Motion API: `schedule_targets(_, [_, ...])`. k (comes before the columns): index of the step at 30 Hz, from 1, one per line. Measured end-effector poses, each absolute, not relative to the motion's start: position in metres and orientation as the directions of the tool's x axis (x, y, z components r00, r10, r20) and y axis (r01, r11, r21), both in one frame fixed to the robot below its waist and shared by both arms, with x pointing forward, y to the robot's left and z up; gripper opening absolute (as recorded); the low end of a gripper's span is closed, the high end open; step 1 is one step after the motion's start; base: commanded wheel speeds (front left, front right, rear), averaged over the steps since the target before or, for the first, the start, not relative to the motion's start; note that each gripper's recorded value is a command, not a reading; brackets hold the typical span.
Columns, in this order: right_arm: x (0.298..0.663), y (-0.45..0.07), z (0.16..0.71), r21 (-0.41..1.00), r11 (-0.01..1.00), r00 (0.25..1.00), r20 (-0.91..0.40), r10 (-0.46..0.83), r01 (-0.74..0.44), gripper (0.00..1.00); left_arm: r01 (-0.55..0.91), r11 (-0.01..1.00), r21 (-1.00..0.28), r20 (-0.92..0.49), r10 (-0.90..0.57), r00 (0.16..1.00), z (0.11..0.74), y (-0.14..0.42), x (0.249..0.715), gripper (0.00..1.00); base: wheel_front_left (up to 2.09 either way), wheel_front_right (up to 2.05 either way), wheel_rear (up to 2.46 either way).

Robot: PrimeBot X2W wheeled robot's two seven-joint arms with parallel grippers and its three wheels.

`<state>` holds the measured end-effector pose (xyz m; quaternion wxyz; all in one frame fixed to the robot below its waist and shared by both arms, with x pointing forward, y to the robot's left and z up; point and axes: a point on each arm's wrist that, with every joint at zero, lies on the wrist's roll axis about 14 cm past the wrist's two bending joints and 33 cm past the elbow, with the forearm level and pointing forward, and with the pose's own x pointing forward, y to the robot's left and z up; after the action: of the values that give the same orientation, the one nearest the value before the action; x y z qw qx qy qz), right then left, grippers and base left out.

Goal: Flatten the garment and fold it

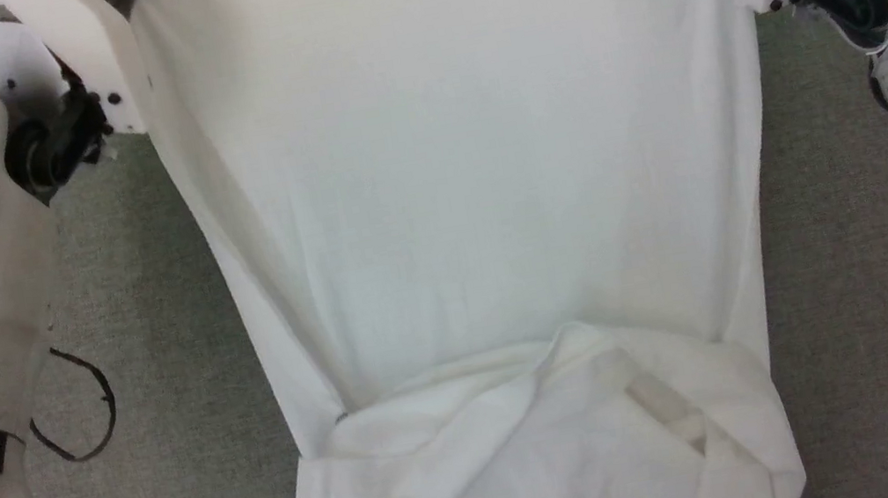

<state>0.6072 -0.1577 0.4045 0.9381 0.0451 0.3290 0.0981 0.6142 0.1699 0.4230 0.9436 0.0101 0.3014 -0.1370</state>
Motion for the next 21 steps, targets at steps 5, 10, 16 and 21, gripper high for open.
schedule_targets(5, [0.634,-0.177,0.481,0.122,0.985,0.913,-0.373,0.163,-0.125,0.00,0.250,0.968,-0.006,-0.369,-0.235,0.899,0.492,0.176,0.639,0.00,0.00,0.00,0.00])
schedule_targets(10, [0.647,-0.180,0.563,0.087,0.987,0.980,-0.131,0.149,-0.138,0.00,0.223,0.975,0.017,-0.150,-0.218,0.964,0.564,0.179,0.652,0.00,0.00,0.00,0.00])
schedule_targets(16, [0.638,-0.169,0.595,0.052,0.983,0.983,-0.036,0.179,-0.177,0.00,0.204,0.975,-0.092,0.015,-0.204,0.979,0.606,0.179,0.647,0.00,0.00,0.00,0.00])
schedule_targets(21, [0.609,-0.160,0.565,0.054,0.972,0.971,-0.061,0.233,-0.230,0.00,0.184,0.956,-0.227,0.038,-0.180,0.983,0.573,0.186,0.612,0.00,0.00,0.00,0.00])
